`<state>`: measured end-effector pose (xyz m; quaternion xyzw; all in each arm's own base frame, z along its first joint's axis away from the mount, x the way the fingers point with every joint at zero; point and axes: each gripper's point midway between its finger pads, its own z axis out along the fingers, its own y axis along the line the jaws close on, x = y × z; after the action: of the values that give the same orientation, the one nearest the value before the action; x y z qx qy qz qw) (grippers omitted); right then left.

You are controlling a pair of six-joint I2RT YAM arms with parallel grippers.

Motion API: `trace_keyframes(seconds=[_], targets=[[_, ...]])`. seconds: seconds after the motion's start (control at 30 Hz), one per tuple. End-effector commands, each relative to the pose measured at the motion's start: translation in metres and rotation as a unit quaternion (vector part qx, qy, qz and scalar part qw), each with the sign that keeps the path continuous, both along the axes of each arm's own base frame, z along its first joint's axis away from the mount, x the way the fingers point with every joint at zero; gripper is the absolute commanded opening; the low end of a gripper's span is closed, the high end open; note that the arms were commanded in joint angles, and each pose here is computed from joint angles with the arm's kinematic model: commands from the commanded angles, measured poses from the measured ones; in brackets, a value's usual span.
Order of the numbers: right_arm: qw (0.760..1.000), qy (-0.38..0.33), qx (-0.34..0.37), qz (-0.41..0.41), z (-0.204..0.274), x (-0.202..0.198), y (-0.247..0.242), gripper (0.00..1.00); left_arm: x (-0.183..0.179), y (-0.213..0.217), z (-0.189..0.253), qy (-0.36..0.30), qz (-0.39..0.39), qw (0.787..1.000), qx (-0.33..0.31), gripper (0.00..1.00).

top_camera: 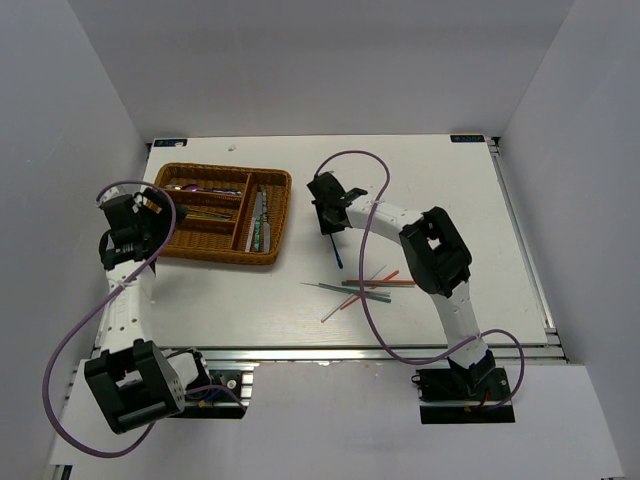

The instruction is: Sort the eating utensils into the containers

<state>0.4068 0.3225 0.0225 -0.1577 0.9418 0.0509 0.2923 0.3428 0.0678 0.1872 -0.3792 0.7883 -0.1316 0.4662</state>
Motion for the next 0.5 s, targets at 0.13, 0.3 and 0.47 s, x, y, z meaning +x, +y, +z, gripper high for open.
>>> trace_keyframes(seconds=[0.13, 0.3, 0.47], targets=[[0.999, 0.011, -0.015, -0.026, -0.01, -0.006, -0.013, 0.0, 0.014, -0.097, 0.034, -0.119, -0.201, 0.968, -0.086, 0.98], [0.996, -0.052, 0.068, -0.007, 0.064, -0.001, 0.004, 0.0, 0.014, -0.168, 0.066, -0.185, -0.285, 0.934, -0.108, 0.98], [0.988, -0.07, 0.132, 0.048, 0.13, -0.034, 0.022, 0.0, 0.014, -0.217, 0.084, -0.197, -0.344, 0.911, -0.116, 0.98]])
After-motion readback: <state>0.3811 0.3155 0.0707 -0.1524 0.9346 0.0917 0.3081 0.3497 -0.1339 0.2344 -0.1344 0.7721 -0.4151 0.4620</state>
